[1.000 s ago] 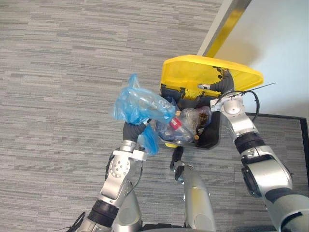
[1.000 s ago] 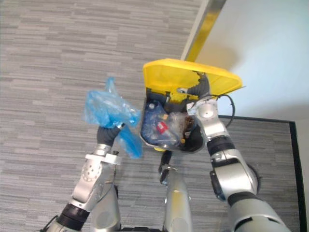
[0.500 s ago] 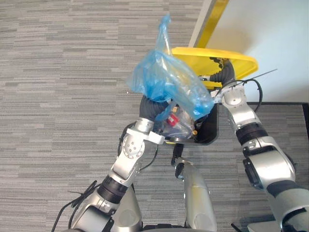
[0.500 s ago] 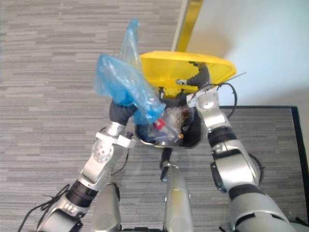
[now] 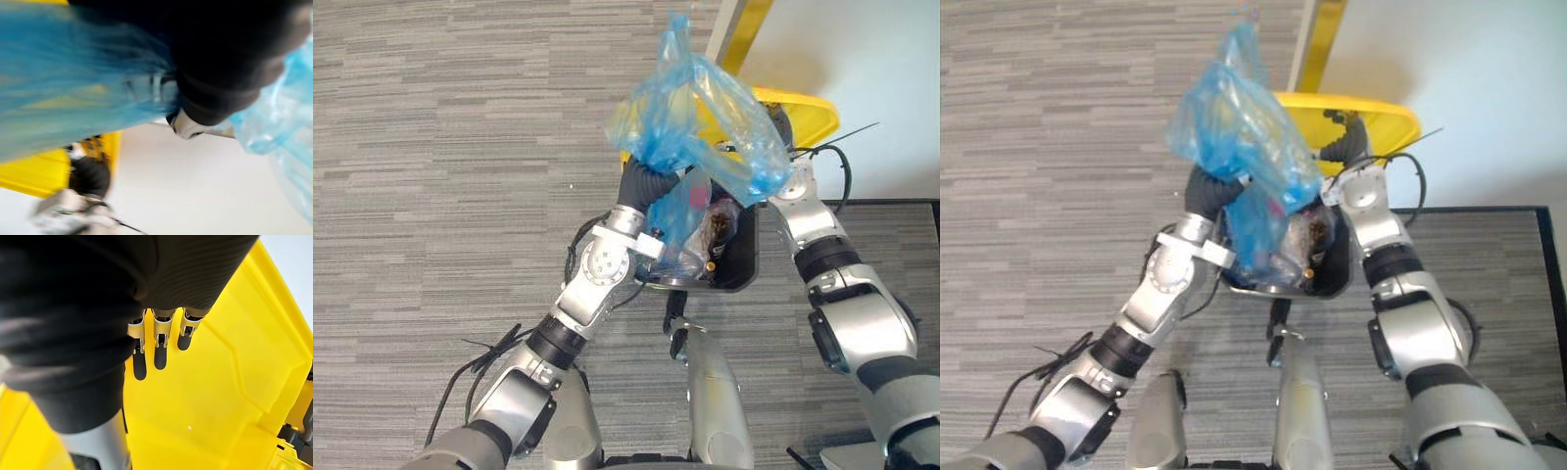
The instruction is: Gather rubbish on tea table into small bin, then transfer packed bag to large trash can.
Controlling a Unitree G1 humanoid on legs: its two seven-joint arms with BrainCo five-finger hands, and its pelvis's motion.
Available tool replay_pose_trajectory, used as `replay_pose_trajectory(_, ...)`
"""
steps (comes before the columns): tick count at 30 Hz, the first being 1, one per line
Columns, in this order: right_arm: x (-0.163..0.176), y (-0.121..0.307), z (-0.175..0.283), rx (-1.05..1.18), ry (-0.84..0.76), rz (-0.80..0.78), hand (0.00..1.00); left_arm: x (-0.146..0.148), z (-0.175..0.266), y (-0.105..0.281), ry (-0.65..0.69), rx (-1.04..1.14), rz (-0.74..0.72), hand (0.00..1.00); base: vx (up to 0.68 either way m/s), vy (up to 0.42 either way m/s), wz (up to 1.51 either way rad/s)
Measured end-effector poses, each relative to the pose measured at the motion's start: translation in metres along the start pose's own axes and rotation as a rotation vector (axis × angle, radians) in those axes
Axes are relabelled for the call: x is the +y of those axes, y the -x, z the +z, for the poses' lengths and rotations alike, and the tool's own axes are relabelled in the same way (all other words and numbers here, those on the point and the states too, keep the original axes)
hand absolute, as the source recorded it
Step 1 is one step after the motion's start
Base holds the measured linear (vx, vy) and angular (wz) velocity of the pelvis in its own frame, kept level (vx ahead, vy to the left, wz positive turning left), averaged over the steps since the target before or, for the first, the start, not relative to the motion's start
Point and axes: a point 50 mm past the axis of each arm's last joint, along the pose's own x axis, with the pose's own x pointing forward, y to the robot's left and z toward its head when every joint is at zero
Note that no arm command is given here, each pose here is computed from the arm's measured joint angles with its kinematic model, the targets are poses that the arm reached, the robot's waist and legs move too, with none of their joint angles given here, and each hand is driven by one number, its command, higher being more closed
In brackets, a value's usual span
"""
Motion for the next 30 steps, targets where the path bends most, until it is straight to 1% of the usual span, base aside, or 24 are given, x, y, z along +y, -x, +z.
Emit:
replay_pose_trajectory(3, -0.004, -0.005, 0.012, -0.029, -0.001, -0.01, 0.0, 0.002, -0.013, -0.005, -0.068, 0.069, -0.016, 1.0, 0.01, -0.037, -0.04)
replay_pose_trajectory(6, -0.005, -0.006, 0.014, -0.03, 0.0, -0.013, 0.0, -0.001, -0.022, -0.009, -0.108, 0.12, -0.049, 1.0, 0.01, -0.023, -0.02)
replay_pose_trajectory(9, -0.006, -0.011, 0.023, -0.046, 0.009, -0.015, 0.0, -0.009, -0.033, -0.011, -0.173, 0.163, -0.134, 1.0, 0.0, -0.018, -0.08)
replay_pose_trajectory(13, -0.008, -0.017, 0.041, -0.092, 0.003, -0.025, 0.0, -0.012, -0.045, -0.009, -0.205, 0.221, -0.177, 1.0, 0.01, -0.023, -0.12)
replay_pose_trajectory(19, -0.004, -0.019, 0.052, -0.119, -0.013, -0.019, 0.0, -0.013, -0.055, -0.014, -0.287, 0.274, -0.205, 1.0, 0.02, -0.03, -0.03)
replay_pose_trajectory(22, -0.001, -0.019, 0.053, -0.12, -0.019, -0.013, 0.0, -0.013, -0.062, -0.016, -0.357, 0.313, -0.216, 1.0, 0.0, 0.0, 0.0)
replay_pose_trajectory(24, 0.004, -0.018, 0.057, -0.129, -0.033, -0.007, 0.0, -0.008, -0.074, -0.01, -0.433, 0.37, -0.224, 1.0, 0.0, -0.034, -0.01)
replay_pose_trajectory(25, 0.004, -0.019, 0.059, -0.133, -0.037, -0.007, 0.0, -0.007, -0.075, -0.01, -0.443, 0.378, -0.223, 1.0, 0.0, -0.045, -0.02)
replay_pose_trajectory(29, 0.006, -0.018, 0.083, -0.221, -0.073, -0.004, 0.0, 0.0, -0.081, -0.009, -0.533, 0.422, -0.211, 1.0, 0.0, -0.062, 0.01)
replay_pose_trajectory(30, 0.008, -0.016, 0.092, -0.256, -0.09, 0.0, 0.0, -0.001, -0.081, -0.01, -0.555, 0.425, -0.204, 0.0, 0.02, -0.06, 0.03)
